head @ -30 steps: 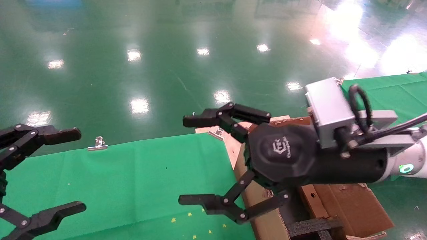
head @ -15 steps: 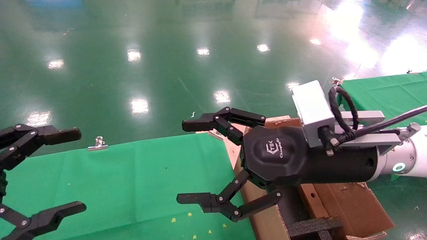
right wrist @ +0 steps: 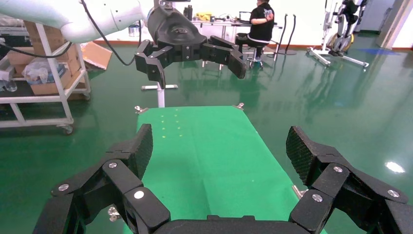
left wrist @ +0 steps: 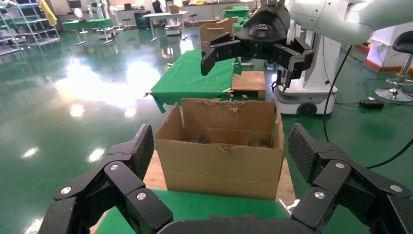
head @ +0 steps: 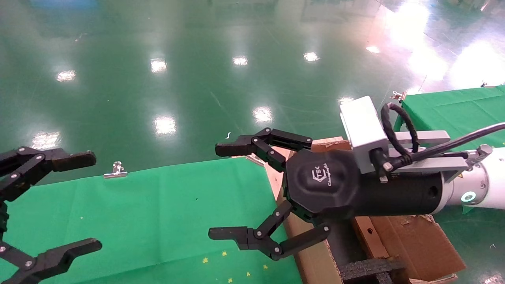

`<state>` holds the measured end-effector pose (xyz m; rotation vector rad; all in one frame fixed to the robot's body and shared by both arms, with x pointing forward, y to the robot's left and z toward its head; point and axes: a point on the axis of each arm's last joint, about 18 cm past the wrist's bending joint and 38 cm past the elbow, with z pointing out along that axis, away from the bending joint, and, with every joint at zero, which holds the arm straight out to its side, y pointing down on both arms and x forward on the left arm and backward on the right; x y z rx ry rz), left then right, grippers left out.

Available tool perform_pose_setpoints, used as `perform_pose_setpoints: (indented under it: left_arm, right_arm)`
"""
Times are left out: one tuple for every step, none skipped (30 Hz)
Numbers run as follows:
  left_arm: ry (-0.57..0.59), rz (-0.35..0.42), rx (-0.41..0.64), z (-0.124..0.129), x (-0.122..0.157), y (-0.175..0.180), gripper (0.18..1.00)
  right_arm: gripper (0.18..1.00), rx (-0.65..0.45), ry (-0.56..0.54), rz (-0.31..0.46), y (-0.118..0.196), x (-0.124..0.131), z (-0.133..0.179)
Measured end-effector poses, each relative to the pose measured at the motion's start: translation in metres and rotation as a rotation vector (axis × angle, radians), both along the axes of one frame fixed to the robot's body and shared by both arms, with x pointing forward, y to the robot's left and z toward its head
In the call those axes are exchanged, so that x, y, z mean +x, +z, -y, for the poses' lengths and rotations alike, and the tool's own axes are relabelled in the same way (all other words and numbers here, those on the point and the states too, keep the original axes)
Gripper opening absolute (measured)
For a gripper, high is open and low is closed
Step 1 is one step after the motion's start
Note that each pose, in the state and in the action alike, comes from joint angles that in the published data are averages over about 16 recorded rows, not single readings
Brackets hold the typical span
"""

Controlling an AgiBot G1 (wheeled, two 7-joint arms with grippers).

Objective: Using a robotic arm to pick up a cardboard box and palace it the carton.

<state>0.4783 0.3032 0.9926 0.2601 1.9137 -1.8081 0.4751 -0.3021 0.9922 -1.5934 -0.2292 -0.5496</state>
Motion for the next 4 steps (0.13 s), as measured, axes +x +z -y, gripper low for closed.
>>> perform_pose_setpoints:
  left_arm:
    - [0.0, 0.0, 0.0, 0.0, 0.0, 0.0, 1.001]
    - [0.0, 0.0, 0.0, 0.0, 0.0, 0.0, 1.001]
    - [0.0, 0.0, 0.0, 0.0, 0.0, 0.0, 1.001]
    - [0.0, 0.0, 0.0, 0.0, 0.0, 0.0, 1.001]
  right_arm:
    - [1.001, 0.0, 0.0, 0.0, 0.0, 0.0001, 0.0]
    - [1.001, -0.001, -0.001, 0.0, 0.0, 0.0001, 0.0]
    - [1.001, -0.001, -0.001, -0.001, -0.0001, 0.0002, 0.0]
    - [1.001, -0.001, -0.001, -0.001, -0.0001, 0.0003, -0.0001]
